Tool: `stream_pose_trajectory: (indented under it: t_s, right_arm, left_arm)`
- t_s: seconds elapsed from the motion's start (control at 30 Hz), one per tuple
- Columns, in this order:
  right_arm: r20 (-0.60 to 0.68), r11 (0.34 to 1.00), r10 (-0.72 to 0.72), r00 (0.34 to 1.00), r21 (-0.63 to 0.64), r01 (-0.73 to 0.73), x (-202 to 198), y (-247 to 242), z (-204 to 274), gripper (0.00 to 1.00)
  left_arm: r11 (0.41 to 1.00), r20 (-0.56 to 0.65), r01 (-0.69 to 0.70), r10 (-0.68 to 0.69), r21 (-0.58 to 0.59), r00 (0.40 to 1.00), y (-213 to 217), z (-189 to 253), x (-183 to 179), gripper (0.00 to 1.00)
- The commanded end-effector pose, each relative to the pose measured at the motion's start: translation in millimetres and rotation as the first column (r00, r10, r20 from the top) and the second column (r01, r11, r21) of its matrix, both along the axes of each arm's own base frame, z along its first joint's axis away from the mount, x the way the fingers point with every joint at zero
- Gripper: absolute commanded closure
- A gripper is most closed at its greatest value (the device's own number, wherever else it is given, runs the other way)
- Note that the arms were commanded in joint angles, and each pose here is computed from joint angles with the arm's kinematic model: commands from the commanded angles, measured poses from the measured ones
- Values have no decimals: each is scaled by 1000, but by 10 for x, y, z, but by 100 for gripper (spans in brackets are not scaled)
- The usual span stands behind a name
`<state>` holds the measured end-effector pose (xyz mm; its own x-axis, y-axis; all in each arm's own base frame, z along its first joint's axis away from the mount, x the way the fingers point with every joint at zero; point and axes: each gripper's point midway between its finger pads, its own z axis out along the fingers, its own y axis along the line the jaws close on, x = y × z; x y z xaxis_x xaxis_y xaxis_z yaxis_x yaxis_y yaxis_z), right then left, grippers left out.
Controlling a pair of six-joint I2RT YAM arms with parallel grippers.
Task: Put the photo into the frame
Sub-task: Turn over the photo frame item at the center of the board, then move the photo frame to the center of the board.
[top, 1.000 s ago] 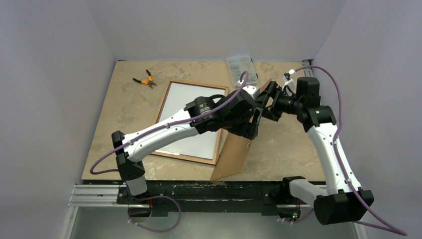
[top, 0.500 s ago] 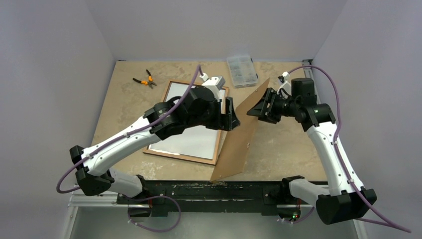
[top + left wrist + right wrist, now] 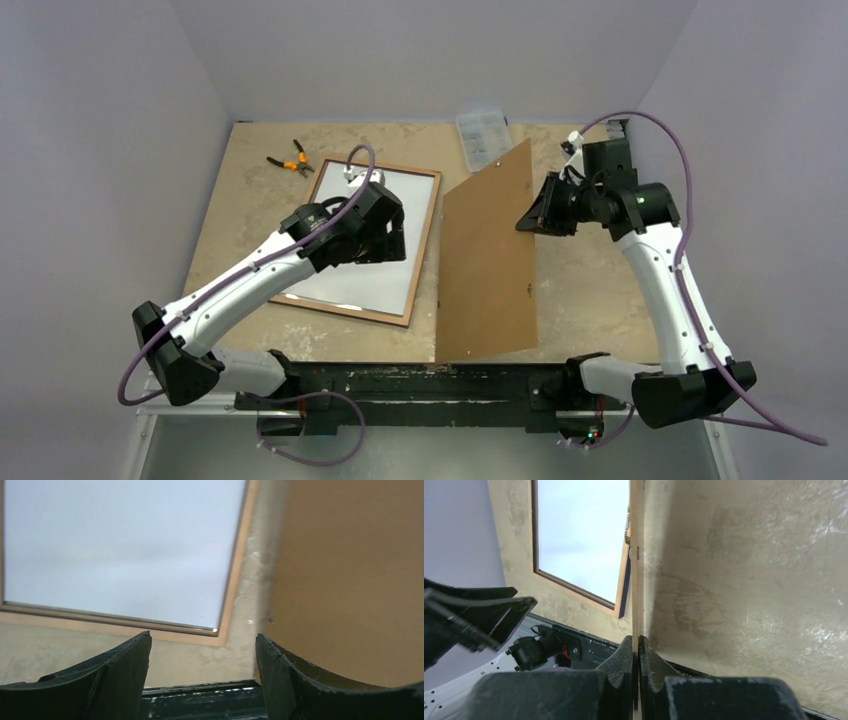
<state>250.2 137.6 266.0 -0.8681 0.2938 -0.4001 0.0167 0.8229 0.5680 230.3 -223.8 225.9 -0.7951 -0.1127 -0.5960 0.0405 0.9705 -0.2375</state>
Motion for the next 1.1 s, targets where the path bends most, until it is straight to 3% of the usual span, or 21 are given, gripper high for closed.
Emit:
stream_pose_trajectory:
  t_s: [0.0, 0.13, 0.4, 0.77, 1.07]
  right_arm:
    - [136, 1000, 7, 991, -14, -5, 56, -40, 446, 100]
    - [166, 1000, 12, 986, 0, -12, 98, -12, 594, 100]
    - [260, 1000, -31, 965, 7, 31, 143, -68, 919, 100]
    - [407, 982, -150, 901, -47, 184, 124, -376, 1381, 100]
    - [428, 959, -183, 885, -120, 257, 144, -564, 1362, 100]
  left_arm:
    - [973, -31, -107, 116, 205, 993, 623, -309, -29, 26]
    - [984, -82, -42, 57, 172, 995, 520, -572, -1, 28]
    - [990, -180, 128, -137, -60, 974, -278, -973, 108, 33]
    - [984, -305, 176, -175, -26, 936, -660, -1648, 137, 38]
    - [947, -345, 312, -319, -78, 883, -1212, -1782, 1, 48]
